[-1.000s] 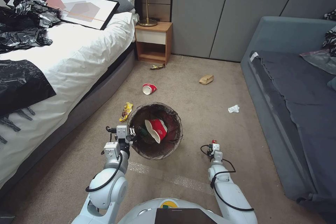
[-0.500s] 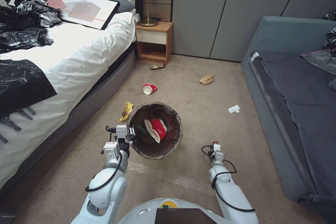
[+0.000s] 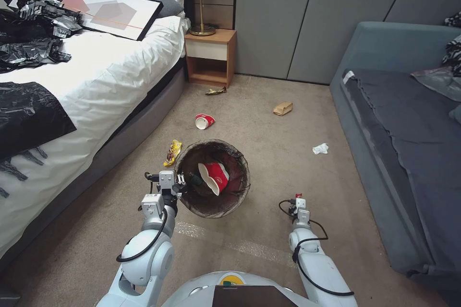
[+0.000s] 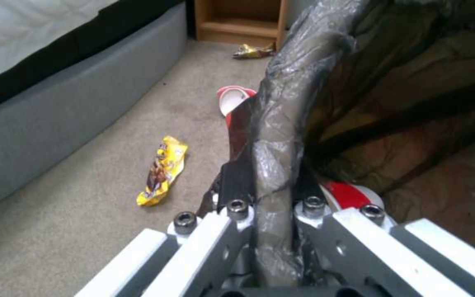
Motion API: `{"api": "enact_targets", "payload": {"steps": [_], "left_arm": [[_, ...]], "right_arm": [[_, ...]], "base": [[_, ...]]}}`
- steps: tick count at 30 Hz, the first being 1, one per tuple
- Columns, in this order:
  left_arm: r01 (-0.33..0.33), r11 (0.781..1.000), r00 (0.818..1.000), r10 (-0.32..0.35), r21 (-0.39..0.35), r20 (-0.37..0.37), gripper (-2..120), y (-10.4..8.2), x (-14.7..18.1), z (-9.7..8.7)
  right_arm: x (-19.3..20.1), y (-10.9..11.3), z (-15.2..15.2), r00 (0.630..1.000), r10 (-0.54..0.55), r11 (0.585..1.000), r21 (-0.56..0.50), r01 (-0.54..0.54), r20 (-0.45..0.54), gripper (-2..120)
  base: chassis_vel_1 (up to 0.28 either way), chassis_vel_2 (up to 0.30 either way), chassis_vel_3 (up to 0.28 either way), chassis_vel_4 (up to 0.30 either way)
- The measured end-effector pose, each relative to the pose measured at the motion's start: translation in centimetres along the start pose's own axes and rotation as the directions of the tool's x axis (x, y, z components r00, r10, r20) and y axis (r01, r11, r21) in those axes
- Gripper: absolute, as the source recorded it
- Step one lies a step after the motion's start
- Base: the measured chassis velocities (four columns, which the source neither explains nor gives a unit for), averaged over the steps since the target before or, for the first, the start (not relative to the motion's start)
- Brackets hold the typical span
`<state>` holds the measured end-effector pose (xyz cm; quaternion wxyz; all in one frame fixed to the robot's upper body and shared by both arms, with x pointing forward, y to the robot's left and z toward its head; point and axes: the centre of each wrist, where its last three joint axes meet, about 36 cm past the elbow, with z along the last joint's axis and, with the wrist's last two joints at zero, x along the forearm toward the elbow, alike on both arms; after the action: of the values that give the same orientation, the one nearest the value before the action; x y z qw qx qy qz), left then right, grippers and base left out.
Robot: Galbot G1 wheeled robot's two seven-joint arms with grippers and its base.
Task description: Pick up the trash bin, then pick up the garbage from the floor and place it into the trash bin.
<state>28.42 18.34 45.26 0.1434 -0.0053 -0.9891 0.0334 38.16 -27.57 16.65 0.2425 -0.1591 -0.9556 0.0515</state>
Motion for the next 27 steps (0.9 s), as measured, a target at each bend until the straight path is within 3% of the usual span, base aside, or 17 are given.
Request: {"api": "enact_targets", "payload": {"steps": [2,4,7,9,10,13,15,17,18,19,20,21,22,24,25,26,27], "left_arm": [[0.000,1.000,1.000,0.000,0.000,-0.002,0,0.0,0.0,0.1],[-0.001,1.000,1.000,0.001,0.001,-0.006,0,-0.1,-0.1,0.2],[-0.001,1.000,1.000,0.001,0.001,-0.006,0,-0.1,-0.1,0.2],[-0.003,1.000,1.000,0.003,0.001,-0.009,0,-0.1,-0.1,0.2],[-0.003,1.000,1.000,0.003,0.001,-0.009,0,-0.1,-0.1,0.2],[-0.007,1.000,1.000,0.007,0.001,-0.015,0,-0.2,-0.1,0.3],[-0.007,1.000,1.000,0.007,0.002,-0.016,0,-0.2,-0.1,0.3],[-0.009,1.000,1.000,0.009,0.002,-0.019,0,-0.2,-0.1,0.4],[-0.009,1.000,1.000,0.009,0.002,-0.021,0,-0.2,-0.2,0.5],[-0.009,1.000,1.000,0.009,0.002,-0.021,0,-0.2,-0.2,0.5],[-0.010,1.000,1.000,0.010,0.002,-0.023,0,-0.2,-0.3,0.6],[-0.011,1.000,1.000,0.011,0.002,-0.024,0,-0.2,-0.3,0.6],[-0.011,1.000,1.000,0.011,0.002,-0.024,0,-0.2,-0.3,0.6],[-0.019,1.000,0.999,0.019,0.004,-0.029,0,-0.4,-0.3,0.7],[-0.022,1.000,0.999,0.022,0.005,-0.033,0,-0.4,-0.3,0.8],[-0.022,1.000,0.999,0.022,0.005,-0.033,0,-0.4,-0.3,0.8],[-0.026,1.000,0.999,0.026,0.004,-0.038,0,-0.4,-0.4,0.9]], "right_arm": [[0.2,0.1,-0.2,0.999,0.000,1.000,0.001,0.000,0.032,0],[0.9,0.4,-1.1,0.988,-0.012,1.000,0.001,0.012,0.151,0],[1.1,0.5,-1.4,0.983,-0.017,1.000,-0.001,0.018,0.184,0],[2.1,0.9,-2.9,0.960,-0.036,0.999,-0.013,0.041,0.278,0],[2.1,0.9,-2.9,0.960,-0.036,0.999,-0.013,0.041,0.278,0],[3.4,1.6,-5.4,0.914,-0.071,0.996,-0.028,0.090,0.400,0],[3.6,1.7,-5.8,0.905,-0.079,0.995,-0.027,0.100,0.418,0],[4.3,1.9,-7.1,0.870,-0.112,0.990,-0.017,0.137,0.480,0],[4.9,2.0,-8.1,0.834,-0.144,0.985,-0.001,0.171,0.532,0],[4.9,2.0,-8.1,0.834,-0.144,0.985,-0.001,0.171,0.532,0],[5.9,2.3,-10.3,0.748,-0.220,0.969,0.050,0.243,0.627,0],[7.5,2.7,-12.7,0.626,-0.312,0.936,0.119,0.331,0.715,0],[7.5,2.7,-12.7,0.626,-0.312,0.936,0.119,0.331,0.715,0],[10.8,3.7,-15.9,0.398,-0.464,0.845,0.260,0.468,0.791,0],[12.0,4.0,-16.6,0.337,-0.502,0.811,0.298,0.504,0.797,0],[12.0,4.0,-16.6,0.337,-0.502,0.811,0.298,0.504,0.797,0],[13.3,4.3,-17.1,0.285,-0.533,0.775,0.325,0.542,0.797,0]], "base": [[0.000,0.000,0.000,0.000],[0.000,0.000,0.000,0.000],[0.000,0.000,0.000,0.000],[0.000,0.000,0.000,0.000],[0.000,0.000,0.000,0.000],[0.000,0.000,0.000,0.000],[0.000,0.000,0.000,0.000],[0.000,0.000,0.000,0.000],[0.000,0.000,0.000,0.000],[0.000,0.000,0.000,0.000],[0.000,0.000,0.000,0.000],[0.000,0.000,0.000,0.000],[0.000,0.000,0.000,0.000],[0.000,0.000,0.000,0.000],[0.000,0.000,0.000,0.000],[0.000,0.000,0.000,0.000],[0.000,0.000,0.000,0.000]]}}
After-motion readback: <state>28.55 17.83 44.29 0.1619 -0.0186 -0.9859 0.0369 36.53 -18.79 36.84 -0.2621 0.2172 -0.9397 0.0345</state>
